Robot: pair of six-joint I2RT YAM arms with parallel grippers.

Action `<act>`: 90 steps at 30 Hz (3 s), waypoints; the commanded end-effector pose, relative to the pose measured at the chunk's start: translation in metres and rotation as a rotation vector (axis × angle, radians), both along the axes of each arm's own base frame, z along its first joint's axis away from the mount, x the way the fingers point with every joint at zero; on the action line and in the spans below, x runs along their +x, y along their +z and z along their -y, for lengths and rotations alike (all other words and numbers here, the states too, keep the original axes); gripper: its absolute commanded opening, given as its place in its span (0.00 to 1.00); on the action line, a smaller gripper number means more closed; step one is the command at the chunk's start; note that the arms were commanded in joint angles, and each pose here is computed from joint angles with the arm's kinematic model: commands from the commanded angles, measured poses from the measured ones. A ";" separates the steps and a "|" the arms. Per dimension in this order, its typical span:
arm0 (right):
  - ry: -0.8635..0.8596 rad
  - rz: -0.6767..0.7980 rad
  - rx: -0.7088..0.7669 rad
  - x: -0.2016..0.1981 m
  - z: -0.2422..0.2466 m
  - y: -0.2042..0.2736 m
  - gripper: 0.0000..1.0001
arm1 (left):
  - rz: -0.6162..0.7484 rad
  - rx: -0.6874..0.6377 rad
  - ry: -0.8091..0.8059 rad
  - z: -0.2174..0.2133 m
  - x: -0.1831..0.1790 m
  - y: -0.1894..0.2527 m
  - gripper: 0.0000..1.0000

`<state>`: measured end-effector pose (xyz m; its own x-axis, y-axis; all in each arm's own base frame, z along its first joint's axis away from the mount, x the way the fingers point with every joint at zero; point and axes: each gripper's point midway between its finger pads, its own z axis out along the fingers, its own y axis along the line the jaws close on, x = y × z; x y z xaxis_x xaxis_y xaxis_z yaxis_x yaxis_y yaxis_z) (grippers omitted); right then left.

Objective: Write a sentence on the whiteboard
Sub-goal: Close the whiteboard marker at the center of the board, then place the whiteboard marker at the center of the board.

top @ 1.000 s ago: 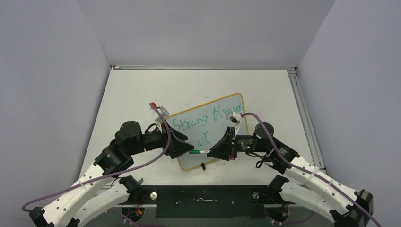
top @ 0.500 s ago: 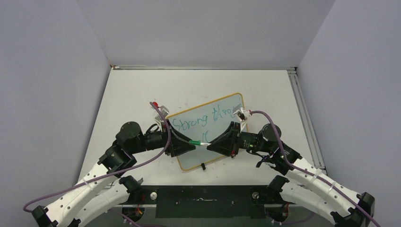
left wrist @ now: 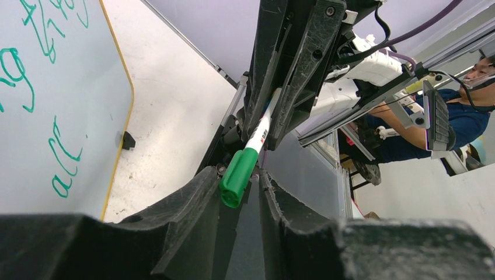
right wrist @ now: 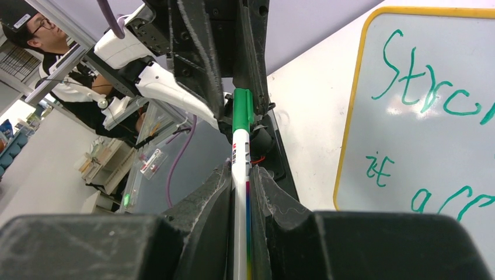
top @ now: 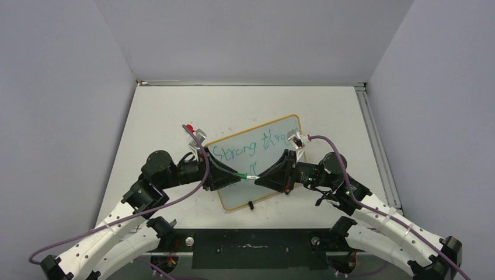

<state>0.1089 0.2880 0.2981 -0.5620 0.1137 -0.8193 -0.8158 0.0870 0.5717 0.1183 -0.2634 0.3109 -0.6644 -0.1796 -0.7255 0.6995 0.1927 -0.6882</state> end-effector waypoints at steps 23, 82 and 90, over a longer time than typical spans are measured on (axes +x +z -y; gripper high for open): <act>0.075 0.063 0.138 -0.008 -0.007 0.028 0.05 | 0.088 -0.093 -0.247 0.011 -0.037 0.015 0.00; -1.754 0.109 -0.424 0.195 0.261 0.004 0.90 | -0.283 0.505 1.411 -0.201 0.142 -0.209 0.16; -1.752 0.122 -0.451 0.194 0.268 0.004 0.90 | -0.300 0.482 1.410 -0.204 0.136 -0.213 0.67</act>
<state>0.3051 0.0197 0.2951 -0.0112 0.2132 -0.9769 0.3697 0.9086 0.1941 0.2415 -0.0540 0.0706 -0.3801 -0.5002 -0.7780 -0.4172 0.8434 -0.3385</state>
